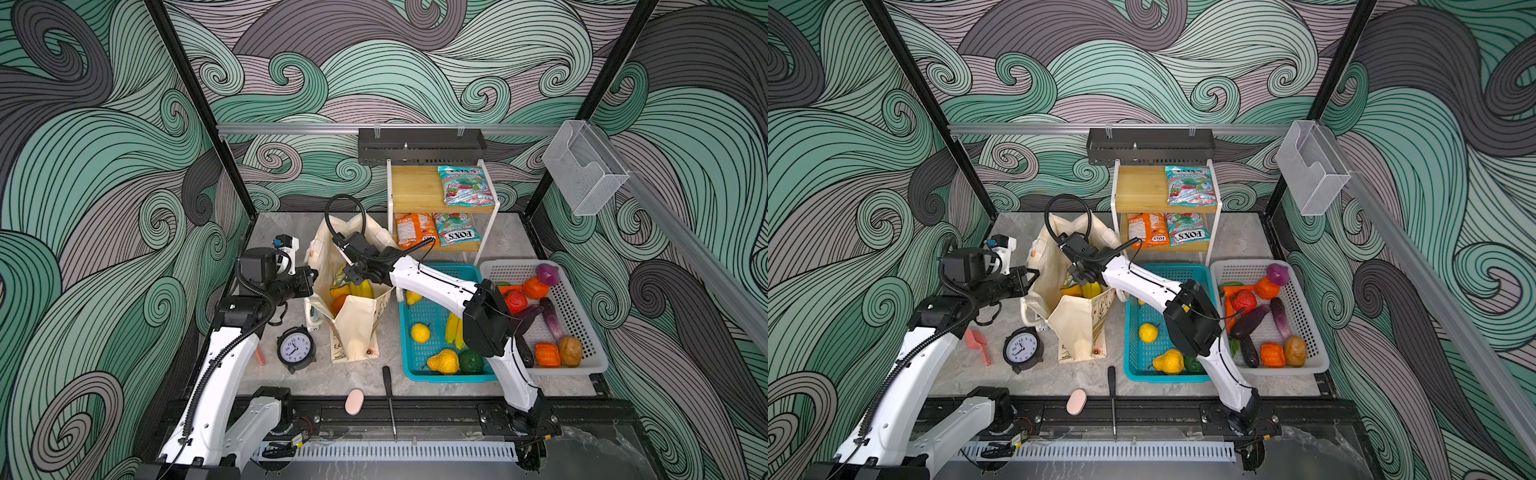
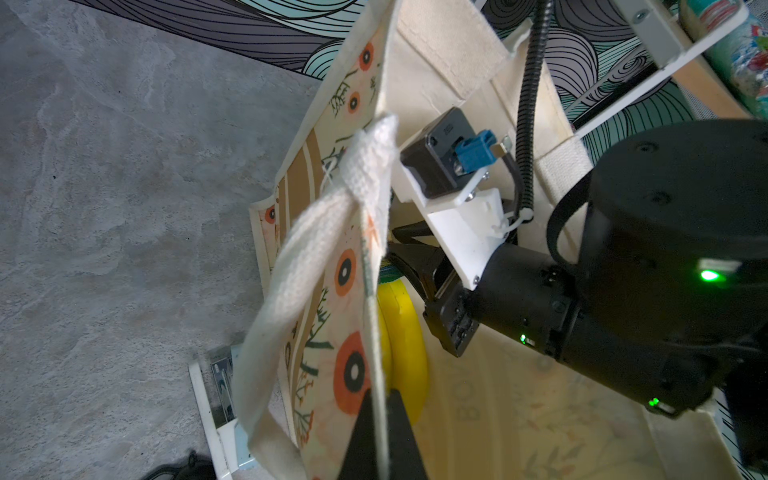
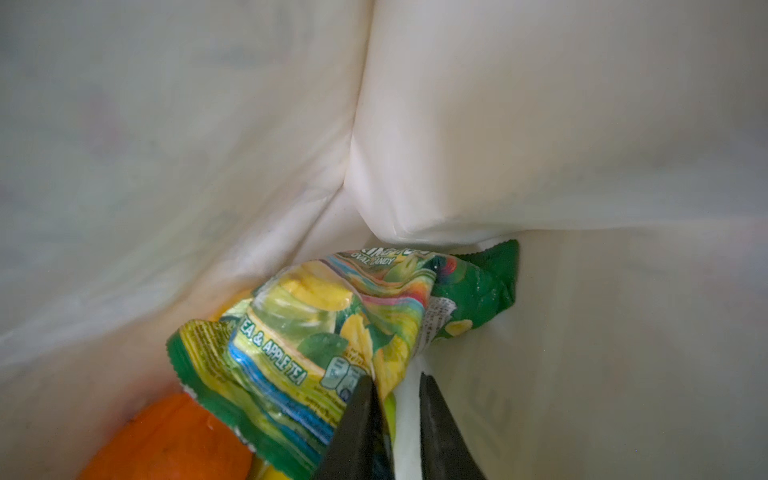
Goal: Place the food into the grocery bag and tie it
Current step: 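Lower the candy bag into the tote bag and open the right gripper, then withdraw the right gripper from the bag back to the shelf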
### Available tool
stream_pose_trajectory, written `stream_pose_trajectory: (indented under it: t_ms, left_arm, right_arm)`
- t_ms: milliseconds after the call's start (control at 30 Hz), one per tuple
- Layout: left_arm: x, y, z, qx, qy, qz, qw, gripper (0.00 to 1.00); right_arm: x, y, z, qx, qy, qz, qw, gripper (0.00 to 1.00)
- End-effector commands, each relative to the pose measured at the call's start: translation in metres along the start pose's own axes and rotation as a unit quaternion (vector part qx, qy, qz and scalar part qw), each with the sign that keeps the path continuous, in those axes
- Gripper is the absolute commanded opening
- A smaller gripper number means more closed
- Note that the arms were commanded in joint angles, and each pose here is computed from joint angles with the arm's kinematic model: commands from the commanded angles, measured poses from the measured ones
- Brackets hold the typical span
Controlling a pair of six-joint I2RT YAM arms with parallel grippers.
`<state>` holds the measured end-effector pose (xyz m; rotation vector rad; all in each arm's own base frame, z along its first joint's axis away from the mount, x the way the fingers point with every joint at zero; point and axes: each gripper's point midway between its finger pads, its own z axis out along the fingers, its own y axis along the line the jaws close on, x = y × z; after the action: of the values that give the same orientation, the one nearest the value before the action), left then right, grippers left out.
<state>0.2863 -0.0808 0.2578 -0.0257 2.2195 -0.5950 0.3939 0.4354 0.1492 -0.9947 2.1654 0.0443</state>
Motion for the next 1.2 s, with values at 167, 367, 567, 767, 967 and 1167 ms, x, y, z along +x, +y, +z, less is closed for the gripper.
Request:
stream_pose_trajectory:
  t_ms: [167, 367, 567, 767, 967, 1167]
  left_arm:
    - [-0.005, -0.005, -0.005, 0.01, -0.01, 0.012, 1.0, 0.0]
    - [-0.005, -0.006, -0.004, 0.013, -0.009, 0.011, 1.0, 0.0]
    - [-0.005, -0.006, -0.003, 0.015, -0.01, 0.01, 1.0, 0.0]
    - [-0.004, -0.006, -0.001, 0.016, -0.006, 0.006, 1.0, 0.0]
    - [-0.005, -0.006, -0.001, 0.016, -0.007, 0.006, 1.0, 0.0]
    - [-0.003, -0.005, 0.002, 0.015, -0.001, 0.004, 1.0, 0.0]
  right_arm:
    - [-0.027, -0.014, -0.042, -0.001, -0.035, 0.018, 0.999, 0.6]
    - [-0.053, -0.024, -0.095, -0.01, -0.086, 0.056, 0.995, 1.0]
    - [-0.077, -0.029, -0.167, -0.064, -0.146, 0.095, 0.983, 1.0]
    - [-0.074, -0.047, -0.239, -0.089, -0.194, 0.118, 0.97, 1.0]
    - [-0.05, -0.081, -0.29, -0.125, -0.219, 0.17, 0.953, 1.0]
    - [-0.011, -0.153, -0.31, -0.052, -0.232, 0.22, 0.946, 1.0]
